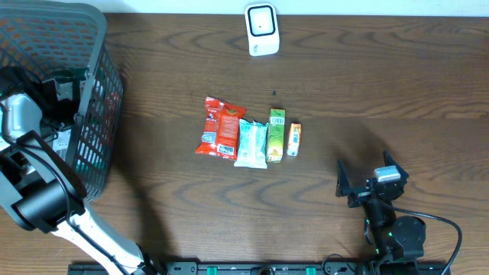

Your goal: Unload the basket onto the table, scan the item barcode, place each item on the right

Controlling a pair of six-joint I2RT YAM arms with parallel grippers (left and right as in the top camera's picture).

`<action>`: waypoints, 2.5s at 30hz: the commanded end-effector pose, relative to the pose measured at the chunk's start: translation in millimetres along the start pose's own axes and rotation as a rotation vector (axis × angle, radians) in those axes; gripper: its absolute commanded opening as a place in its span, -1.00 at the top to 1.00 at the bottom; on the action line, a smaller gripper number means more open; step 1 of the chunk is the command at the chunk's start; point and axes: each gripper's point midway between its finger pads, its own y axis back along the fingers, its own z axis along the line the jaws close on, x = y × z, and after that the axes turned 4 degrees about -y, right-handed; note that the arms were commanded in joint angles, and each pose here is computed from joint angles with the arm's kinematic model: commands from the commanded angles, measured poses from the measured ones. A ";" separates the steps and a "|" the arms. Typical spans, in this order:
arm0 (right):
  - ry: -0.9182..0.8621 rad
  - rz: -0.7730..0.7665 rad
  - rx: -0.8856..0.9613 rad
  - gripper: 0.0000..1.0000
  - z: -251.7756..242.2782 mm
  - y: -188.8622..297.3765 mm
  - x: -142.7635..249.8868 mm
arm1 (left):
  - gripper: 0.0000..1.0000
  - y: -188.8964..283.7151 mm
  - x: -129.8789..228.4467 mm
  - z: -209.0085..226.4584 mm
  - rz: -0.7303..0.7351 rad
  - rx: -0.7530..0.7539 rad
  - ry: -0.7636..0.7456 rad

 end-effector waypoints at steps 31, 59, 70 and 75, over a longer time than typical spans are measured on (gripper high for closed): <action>-0.013 0.001 0.009 -0.98 -1.9 0.2 0.6 | -0.83 11.5 2.1 19.7 -0.006 -0.114 0.005; -0.013 0.001 0.009 -0.98 -1.9 0.2 0.6 | 0.86 15.3 3.6 -7.3 -0.036 0.032 0.020; -0.013 0.001 0.009 -0.99 -1.9 0.2 0.6 | 0.86 140.7 -42.9 -7.5 -0.349 -0.047 0.024; -0.013 0.001 0.009 -0.99 -1.9 0.2 0.6 | 0.85 192.5 -49.2 -11.5 -0.467 -0.070 0.037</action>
